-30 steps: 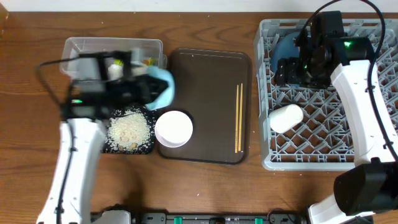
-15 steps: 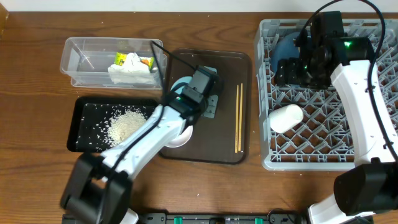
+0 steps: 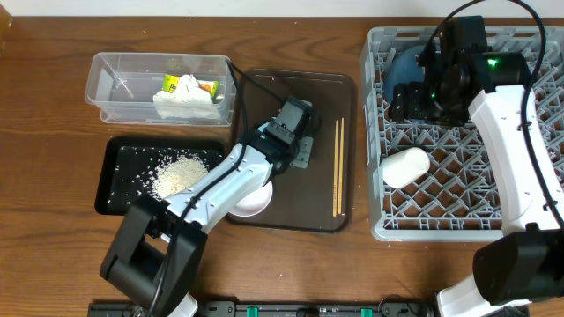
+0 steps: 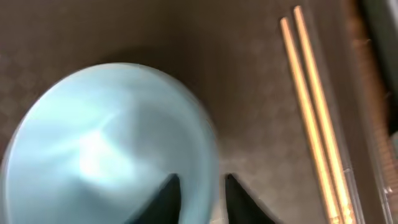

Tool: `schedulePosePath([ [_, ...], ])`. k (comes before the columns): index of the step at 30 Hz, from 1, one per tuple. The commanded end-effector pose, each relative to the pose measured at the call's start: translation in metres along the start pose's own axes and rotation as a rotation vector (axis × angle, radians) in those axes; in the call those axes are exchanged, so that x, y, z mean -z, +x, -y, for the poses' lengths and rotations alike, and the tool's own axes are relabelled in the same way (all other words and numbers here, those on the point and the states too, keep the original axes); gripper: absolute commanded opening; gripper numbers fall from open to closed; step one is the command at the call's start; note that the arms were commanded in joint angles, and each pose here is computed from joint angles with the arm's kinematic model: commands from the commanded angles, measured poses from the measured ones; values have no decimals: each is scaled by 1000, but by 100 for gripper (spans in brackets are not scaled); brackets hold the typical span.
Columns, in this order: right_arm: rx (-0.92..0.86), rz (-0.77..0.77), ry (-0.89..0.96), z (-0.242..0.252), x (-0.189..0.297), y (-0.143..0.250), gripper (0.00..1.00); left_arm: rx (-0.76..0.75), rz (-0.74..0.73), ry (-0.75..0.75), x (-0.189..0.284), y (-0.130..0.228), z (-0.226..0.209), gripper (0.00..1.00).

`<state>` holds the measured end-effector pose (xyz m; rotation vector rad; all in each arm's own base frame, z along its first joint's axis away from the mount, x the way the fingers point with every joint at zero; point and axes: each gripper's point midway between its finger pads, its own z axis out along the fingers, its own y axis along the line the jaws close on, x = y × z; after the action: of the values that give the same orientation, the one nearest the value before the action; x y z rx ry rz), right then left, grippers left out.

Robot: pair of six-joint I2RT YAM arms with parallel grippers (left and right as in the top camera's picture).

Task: Sort waste into correct bins and load items into the dishwasher rack
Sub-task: 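Set the empty light-blue bowl on the brown tray and release, then reach right gripper to the light-blue bowl and grasp its rim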

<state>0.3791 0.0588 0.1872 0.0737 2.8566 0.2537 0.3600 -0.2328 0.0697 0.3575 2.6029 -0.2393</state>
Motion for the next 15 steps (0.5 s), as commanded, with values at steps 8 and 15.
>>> schedulePosePath([
  [8, 65, 70, -115, -34, 13, -11, 85, 93, 103, 34, 35, -32, -8, 58],
  [15, 141, 122, -189, -95, 1, -18, 82, 328, 194, -38, 114, -45, -81, 59],
])
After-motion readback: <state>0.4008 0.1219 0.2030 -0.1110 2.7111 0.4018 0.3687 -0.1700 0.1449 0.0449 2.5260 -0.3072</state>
